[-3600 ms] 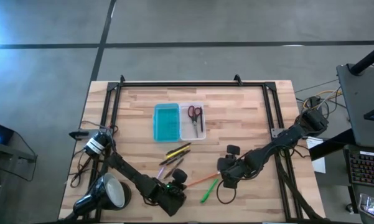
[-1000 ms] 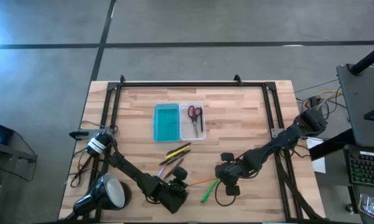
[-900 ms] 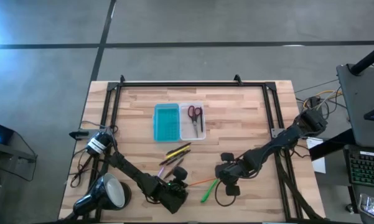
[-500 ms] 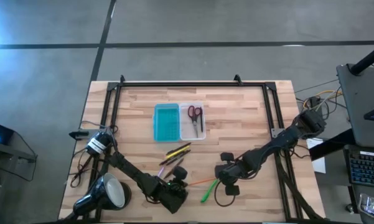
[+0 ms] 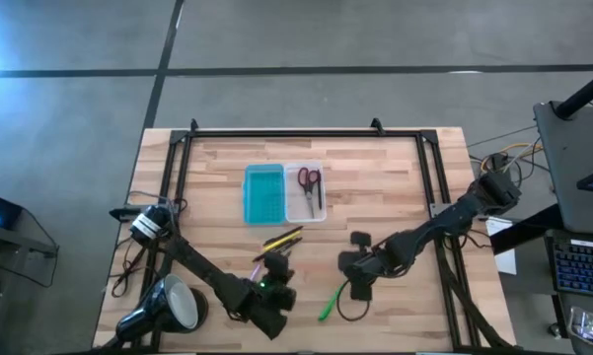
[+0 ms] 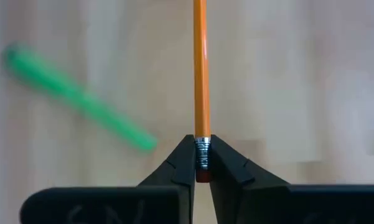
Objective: Pick & place school supplies into a supply box
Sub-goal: Put the orange pencil into the blue supply box
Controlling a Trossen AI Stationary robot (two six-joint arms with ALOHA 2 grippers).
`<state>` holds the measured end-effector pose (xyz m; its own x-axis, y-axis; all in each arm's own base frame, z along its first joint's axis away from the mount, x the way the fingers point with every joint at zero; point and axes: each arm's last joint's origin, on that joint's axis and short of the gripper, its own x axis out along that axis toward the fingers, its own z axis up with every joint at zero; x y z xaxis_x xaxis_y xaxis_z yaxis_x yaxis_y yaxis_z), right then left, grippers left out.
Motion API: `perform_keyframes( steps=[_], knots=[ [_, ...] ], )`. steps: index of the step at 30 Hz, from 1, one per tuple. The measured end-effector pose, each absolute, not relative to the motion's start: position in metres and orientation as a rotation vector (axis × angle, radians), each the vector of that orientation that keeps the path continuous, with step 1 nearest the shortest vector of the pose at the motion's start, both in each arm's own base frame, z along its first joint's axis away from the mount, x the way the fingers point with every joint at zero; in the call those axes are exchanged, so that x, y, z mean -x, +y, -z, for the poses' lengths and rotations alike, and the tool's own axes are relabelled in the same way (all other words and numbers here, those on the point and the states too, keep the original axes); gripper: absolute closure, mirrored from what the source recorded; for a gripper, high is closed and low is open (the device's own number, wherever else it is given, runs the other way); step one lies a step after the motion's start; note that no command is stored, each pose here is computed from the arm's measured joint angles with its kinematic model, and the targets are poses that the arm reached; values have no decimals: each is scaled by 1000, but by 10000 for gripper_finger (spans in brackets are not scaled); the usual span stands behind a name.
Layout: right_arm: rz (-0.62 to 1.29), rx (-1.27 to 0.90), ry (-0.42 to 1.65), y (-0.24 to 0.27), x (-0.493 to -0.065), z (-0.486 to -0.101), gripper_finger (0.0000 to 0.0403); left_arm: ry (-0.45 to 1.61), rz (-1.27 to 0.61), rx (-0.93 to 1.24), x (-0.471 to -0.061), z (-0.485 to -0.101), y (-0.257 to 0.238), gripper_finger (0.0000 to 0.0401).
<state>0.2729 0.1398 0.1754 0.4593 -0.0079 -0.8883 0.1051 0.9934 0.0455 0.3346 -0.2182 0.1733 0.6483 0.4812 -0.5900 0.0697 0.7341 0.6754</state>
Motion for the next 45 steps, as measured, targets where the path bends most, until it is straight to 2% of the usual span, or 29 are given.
perform_keyframes(
  steps=[4,7,11,15,23,30,38,45],
  knots=[
    [335,-207,994,124,-270,-196,384,891,-412,-599,-319,-193,-206,401],
    [595,-424,909,109,-263,-206,384,887,-549,-450,-304,-208,-195,401],
    [738,-641,757,98,-268,-210,384,837,-708,-252,-290,-219,-185,401],
    [765,-702,741,79,-289,-199,385,783,-772,-136,-287,-222,-183,401],
    [761,-696,797,24,-318,-177,382,734,-785,-38,-291,-228,-186,401],
    [685,-726,826,-8,-330,-169,381,703,-780,-11,-294,-229,-188,401],
    [710,-756,834,-23,-333,-160,379,696,-780,-13,-294,-229,-188,401],
    [662,-782,820,-25,-336,-161,333,698,-782,-18,-293,-228,-188,401]
  ],
)
